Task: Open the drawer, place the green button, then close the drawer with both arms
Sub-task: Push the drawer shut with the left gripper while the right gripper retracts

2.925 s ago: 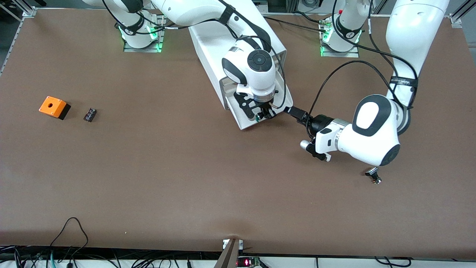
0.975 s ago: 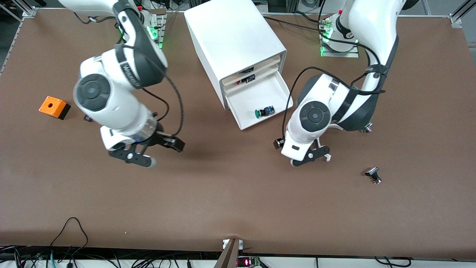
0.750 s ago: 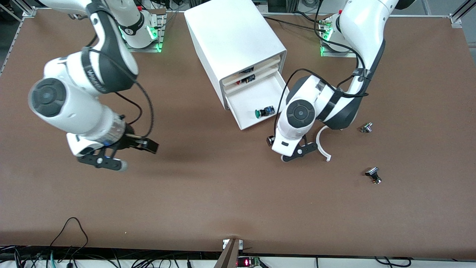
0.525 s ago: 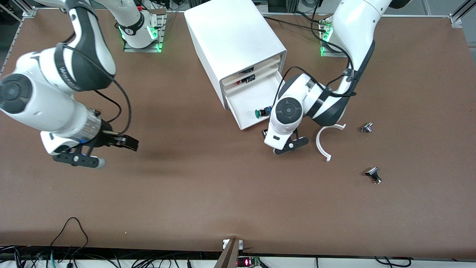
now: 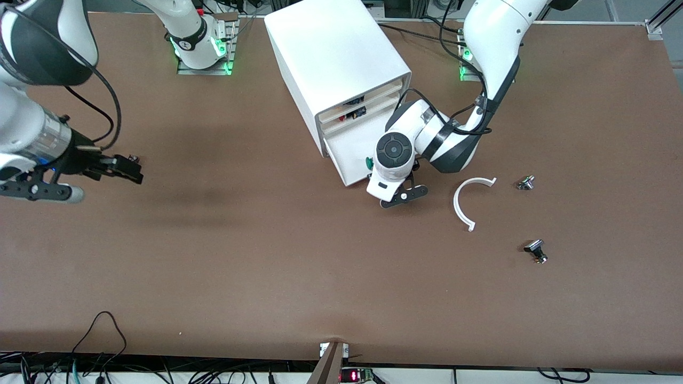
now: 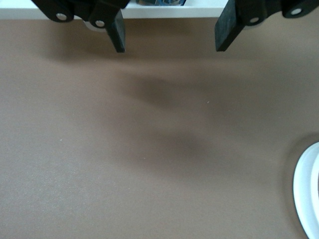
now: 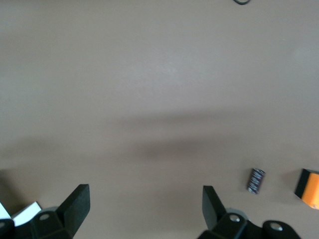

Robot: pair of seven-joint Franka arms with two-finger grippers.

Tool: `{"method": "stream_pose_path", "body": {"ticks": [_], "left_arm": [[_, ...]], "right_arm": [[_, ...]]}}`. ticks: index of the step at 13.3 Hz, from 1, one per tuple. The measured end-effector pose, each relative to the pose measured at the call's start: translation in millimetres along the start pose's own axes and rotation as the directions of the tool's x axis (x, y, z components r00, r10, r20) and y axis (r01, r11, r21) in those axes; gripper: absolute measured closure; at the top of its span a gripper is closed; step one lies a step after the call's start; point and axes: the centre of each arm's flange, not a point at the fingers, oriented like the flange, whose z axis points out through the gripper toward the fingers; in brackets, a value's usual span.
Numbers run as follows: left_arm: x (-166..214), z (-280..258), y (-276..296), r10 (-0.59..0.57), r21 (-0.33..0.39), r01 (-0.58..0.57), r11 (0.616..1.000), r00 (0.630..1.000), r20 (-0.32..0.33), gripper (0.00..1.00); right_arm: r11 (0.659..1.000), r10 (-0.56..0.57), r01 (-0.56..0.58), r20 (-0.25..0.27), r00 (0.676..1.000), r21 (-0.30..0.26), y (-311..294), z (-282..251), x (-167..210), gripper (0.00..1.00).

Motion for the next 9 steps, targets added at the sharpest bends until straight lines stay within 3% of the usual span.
{"method": "stream_pose_path", "body": {"ticks": [5,9], "left_arm": [[-9.9,26.4,-0.4,-0.035,-0.009,0.035,0.999,0.999,-0.001,0.19],[-57.1,41.9,12.1,-0.034,0.023,0.034,0.999,0.999,0.027,0.17]], "right_arm": [[1.000,-0.002,0.002,-0.027,1.000,-0.013,25.6,-30.2,-37.8,0.00],[1.000,-0.007,0.007,-0.042,0.999,-0.019,28.1,-44.1,-62.5,0.00]]}}
